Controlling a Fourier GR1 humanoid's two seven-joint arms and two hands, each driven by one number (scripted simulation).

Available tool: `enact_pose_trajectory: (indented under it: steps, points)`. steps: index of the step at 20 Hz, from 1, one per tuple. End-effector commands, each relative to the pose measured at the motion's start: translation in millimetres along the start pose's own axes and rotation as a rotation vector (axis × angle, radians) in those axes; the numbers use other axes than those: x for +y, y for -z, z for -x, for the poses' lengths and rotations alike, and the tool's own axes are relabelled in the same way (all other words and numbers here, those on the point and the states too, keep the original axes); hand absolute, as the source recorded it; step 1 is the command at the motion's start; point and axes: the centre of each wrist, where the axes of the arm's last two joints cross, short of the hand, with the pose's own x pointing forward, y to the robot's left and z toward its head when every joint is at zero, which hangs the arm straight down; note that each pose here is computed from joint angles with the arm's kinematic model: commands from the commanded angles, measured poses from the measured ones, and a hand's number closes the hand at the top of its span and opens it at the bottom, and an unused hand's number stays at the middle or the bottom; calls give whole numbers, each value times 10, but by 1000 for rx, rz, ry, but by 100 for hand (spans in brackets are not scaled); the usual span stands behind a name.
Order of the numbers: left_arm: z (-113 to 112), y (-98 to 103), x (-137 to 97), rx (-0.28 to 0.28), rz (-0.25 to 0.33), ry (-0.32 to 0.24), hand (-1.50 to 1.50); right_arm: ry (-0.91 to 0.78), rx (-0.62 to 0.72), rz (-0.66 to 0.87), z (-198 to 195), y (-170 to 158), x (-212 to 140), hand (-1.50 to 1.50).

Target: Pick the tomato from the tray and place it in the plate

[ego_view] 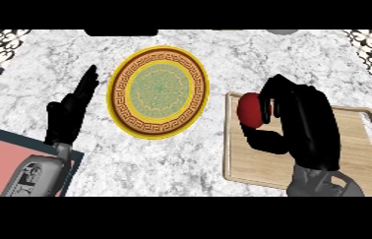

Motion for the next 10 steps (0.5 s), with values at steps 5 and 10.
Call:
enact_pose_trajectory:
  steps: [5,10]
  points:
    - [-94,131,-55,-29,17,-30,0,134,-18,-87,-706,498,310,150]
    - [-52,197,-164,-32,15,-14,0,162,-35,-121,-1015,745,520,150]
